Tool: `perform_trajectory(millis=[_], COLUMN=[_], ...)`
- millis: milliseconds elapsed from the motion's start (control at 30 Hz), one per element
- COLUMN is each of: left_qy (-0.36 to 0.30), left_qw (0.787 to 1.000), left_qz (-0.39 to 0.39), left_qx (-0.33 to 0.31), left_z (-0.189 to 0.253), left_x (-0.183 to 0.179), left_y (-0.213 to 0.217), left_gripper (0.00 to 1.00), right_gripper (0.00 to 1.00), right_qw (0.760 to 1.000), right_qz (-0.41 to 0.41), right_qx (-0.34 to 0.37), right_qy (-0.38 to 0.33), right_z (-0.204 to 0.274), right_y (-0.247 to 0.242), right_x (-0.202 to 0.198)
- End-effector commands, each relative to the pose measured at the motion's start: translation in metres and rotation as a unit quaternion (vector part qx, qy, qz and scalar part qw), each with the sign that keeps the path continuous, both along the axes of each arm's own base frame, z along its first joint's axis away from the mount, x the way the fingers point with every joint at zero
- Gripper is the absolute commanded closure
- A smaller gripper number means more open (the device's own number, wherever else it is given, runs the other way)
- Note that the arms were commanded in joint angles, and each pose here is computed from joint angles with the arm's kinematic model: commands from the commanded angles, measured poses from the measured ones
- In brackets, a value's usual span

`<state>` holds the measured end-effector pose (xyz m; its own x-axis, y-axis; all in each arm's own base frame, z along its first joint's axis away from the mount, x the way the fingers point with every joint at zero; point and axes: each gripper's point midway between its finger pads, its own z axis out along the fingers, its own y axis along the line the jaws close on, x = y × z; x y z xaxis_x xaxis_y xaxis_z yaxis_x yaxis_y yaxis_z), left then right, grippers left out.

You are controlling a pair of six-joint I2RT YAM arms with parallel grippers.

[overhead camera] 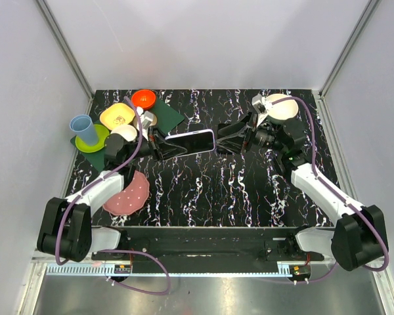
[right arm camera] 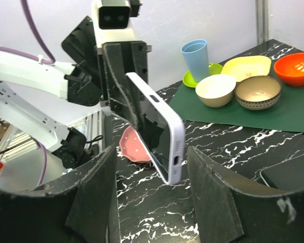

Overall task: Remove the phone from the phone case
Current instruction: Remove the phone case from the phone.

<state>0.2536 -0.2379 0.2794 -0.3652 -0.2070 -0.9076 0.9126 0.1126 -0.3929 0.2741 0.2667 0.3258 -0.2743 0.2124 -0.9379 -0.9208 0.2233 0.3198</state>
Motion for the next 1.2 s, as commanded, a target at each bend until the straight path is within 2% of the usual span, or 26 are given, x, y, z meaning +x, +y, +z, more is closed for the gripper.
perform_trajectory(millis=[0, 167, 633, 1167], left_qy=[-0.052, -0.059, -0.058, -0.059], left_qw=[0.998, 0.998, 0.998, 0.997], left_qz=[0.027, 0.01, -0.023, -0.042], left_qx=[-0.004, -0.014, -0.02, -0.012], left_z=[0.012, 0.017, 0.017, 0.012], left_x=[0.011, 0.003, -0.011, -0.017], left_y=[0.001, 0.0, -0.007, -0.014], left_gripper=[1.0, 1.0, 1.0, 1.0], right_gripper=[0.38, 0.41, 0.39, 0.59], right_qw=[0.999, 0.999, 0.999, 0.998], right_qz=[0.032, 0.024, 0.019, 0.032], right_qx=[0.025, 0.027, 0.045, 0.056], right_qy=[-0.029, -0.026, -0.011, 0.008], right_z=[0.018, 0.011, 0.006, 0.004], right_y=[0.0, 0.0, 0.002, 0.004], right_x=[-0.015, -0.01, -0.002, -0.004])
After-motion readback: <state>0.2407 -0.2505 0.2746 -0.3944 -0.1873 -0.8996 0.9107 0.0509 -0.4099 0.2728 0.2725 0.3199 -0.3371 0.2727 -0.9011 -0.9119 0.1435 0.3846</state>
